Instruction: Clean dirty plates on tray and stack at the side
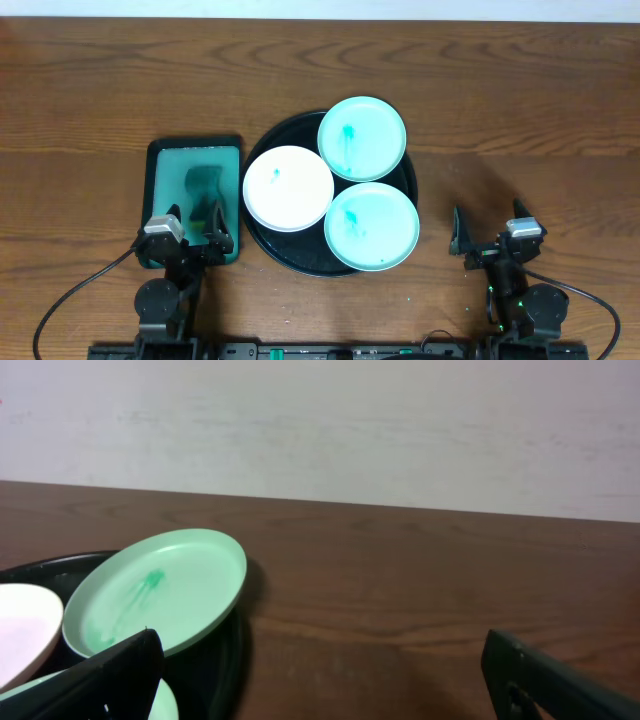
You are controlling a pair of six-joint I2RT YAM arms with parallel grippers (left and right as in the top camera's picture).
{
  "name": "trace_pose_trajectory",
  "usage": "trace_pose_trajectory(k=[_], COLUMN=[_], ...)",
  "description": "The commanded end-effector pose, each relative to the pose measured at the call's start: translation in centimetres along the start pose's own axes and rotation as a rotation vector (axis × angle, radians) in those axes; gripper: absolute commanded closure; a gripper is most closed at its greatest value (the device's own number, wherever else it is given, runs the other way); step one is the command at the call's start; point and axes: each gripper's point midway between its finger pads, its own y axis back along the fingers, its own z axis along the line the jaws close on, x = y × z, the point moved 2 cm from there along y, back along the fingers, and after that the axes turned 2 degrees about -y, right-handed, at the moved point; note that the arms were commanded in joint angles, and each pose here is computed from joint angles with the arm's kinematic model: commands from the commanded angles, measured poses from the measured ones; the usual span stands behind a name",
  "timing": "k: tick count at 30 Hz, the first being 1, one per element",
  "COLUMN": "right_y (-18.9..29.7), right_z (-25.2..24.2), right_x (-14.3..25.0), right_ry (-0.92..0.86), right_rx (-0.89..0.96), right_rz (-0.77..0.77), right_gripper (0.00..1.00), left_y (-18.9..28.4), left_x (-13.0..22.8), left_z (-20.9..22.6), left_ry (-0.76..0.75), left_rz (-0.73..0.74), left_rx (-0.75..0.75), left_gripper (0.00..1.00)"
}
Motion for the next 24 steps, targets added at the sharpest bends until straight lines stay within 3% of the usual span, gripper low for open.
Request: trace_pose_trajectory(k=[1, 24], right_y=[0.01, 0.01], right_z=[-0.21, -0.20], right_x=[0.11, 0.11], right_ry=[0.011, 0.011], right_rx=[0.012, 0.012], right_rz=[0.003, 0.003], right_gripper=[0.01, 0.01], left_y=[-0.05, -0.05], left_x=[1.42, 1.44], left_z=[0.40, 0.28], left_ry=[-0.019, -0.006], left_rz=[0.055, 0.057], left_rx=[-0.013, -0.006], left_gripper=[0.19, 0.19])
